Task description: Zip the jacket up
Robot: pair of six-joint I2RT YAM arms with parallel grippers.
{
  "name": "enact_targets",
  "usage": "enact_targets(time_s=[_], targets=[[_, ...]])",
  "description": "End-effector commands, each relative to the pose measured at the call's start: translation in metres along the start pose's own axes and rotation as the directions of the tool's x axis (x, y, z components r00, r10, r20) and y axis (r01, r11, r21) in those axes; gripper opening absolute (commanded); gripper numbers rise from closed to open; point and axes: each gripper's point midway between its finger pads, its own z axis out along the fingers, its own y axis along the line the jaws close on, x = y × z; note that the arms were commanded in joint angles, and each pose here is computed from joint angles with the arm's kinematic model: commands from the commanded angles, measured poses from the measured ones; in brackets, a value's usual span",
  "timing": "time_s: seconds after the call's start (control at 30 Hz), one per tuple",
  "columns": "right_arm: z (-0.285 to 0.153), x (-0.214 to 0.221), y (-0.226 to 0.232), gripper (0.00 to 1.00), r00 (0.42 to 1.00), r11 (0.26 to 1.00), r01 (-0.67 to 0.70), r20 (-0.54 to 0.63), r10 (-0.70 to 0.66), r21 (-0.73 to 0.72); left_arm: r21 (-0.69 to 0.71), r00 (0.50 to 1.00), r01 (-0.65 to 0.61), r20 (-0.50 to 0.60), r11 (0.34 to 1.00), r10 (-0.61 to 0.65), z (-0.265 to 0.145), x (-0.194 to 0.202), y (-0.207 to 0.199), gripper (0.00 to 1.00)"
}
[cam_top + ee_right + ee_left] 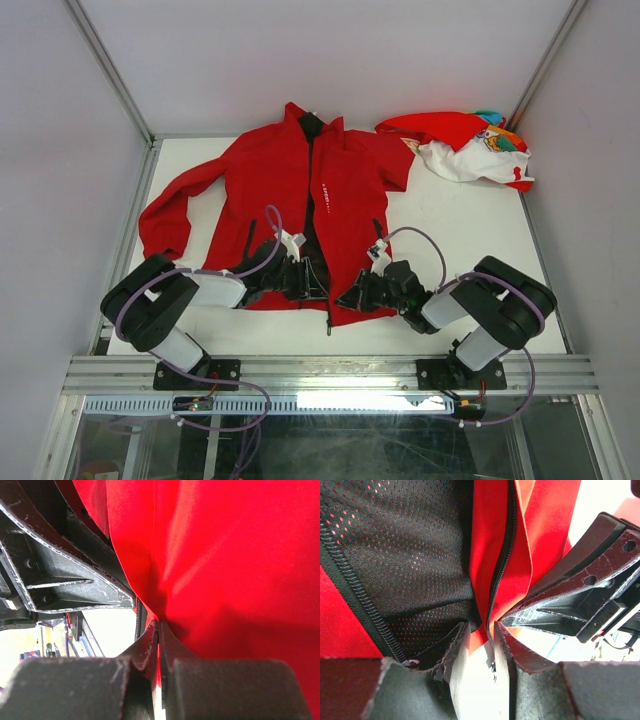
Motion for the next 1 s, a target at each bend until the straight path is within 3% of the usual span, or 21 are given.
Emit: enact_targets(time_s=[0.0, 0.47, 0.73, 0.97], targets=[[0.001, -0.005, 0.003, 0.00, 1.000, 1.000, -0.013, 0.022, 0.014, -0.020, 0.040, 0.999, -0.046, 0.013, 0.998, 0.045, 0.005, -0.006, -0.010, 0.27], [0.002, -0.003, 0.003, 0.00, 0.999, 0.998, -0.048, 0.021, 0.049, -0.043, 0.071, 0.998, -0.060, -0.007, 0.996, 0.061, 0.011, -0.004, -0.018, 0.17], [-0.006, -0.010, 0.019, 0.00, 0.999, 0.997, -0.005, 0.031, 0.008, -0.077, 0.157, 0.981, -0.173, 0.116, 0.972, 0.156, -0.011, -0.026, -0.051, 0.00], [-0.021, -0.028, 0.048, 0.00, 0.997, 0.993, 0.052, 0.069, -0.045, -0.103, 0.221, 0.934, -0.315, 0.247, 0.923, 0.259, -0.041, -0.047, -0.089, 0.00]])
